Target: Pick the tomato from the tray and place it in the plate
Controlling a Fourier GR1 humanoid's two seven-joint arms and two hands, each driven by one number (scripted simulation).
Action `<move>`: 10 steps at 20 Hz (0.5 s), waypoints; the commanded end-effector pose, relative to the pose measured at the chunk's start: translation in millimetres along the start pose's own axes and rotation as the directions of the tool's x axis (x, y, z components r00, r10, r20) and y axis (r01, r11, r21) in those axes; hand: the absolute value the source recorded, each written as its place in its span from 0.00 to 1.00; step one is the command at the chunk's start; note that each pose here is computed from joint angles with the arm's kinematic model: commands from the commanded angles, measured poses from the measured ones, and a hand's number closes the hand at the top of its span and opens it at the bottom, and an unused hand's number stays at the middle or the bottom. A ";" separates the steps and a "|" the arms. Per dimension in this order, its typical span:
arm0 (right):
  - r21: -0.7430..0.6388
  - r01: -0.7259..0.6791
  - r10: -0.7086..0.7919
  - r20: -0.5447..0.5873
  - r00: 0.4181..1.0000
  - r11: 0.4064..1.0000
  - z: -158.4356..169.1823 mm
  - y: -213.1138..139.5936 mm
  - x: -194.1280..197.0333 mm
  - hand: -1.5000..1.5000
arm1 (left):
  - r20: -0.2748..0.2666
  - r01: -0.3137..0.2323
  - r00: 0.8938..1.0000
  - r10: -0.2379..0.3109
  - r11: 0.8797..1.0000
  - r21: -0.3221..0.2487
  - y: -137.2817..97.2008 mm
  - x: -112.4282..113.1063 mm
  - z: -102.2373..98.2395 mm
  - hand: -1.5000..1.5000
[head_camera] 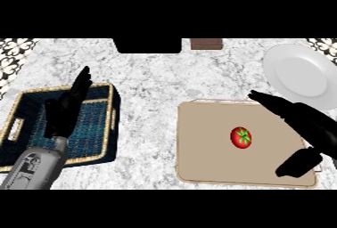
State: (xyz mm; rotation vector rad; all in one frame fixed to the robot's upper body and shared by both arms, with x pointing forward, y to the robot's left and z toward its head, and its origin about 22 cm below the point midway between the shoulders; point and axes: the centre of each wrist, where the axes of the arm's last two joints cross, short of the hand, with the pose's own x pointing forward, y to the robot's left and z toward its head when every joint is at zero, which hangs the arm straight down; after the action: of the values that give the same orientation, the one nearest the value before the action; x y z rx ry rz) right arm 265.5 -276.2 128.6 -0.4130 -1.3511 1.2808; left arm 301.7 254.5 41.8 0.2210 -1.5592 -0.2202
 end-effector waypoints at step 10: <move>0.159 -0.095 0.109 -0.081 0.991 0.983 -35.6 48.4 -2.8 0.00 | 0.002 -0.001 1.000 0.001 1.000 -0.008 0.3 30.2 0.6 0.50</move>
State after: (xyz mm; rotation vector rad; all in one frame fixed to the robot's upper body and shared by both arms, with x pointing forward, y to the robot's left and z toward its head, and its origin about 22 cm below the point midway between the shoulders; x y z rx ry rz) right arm 279.4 -251.2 95.0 -0.4283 -1.2136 1.3743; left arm 301.1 254.3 51.1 0.2162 -1.5568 -0.2259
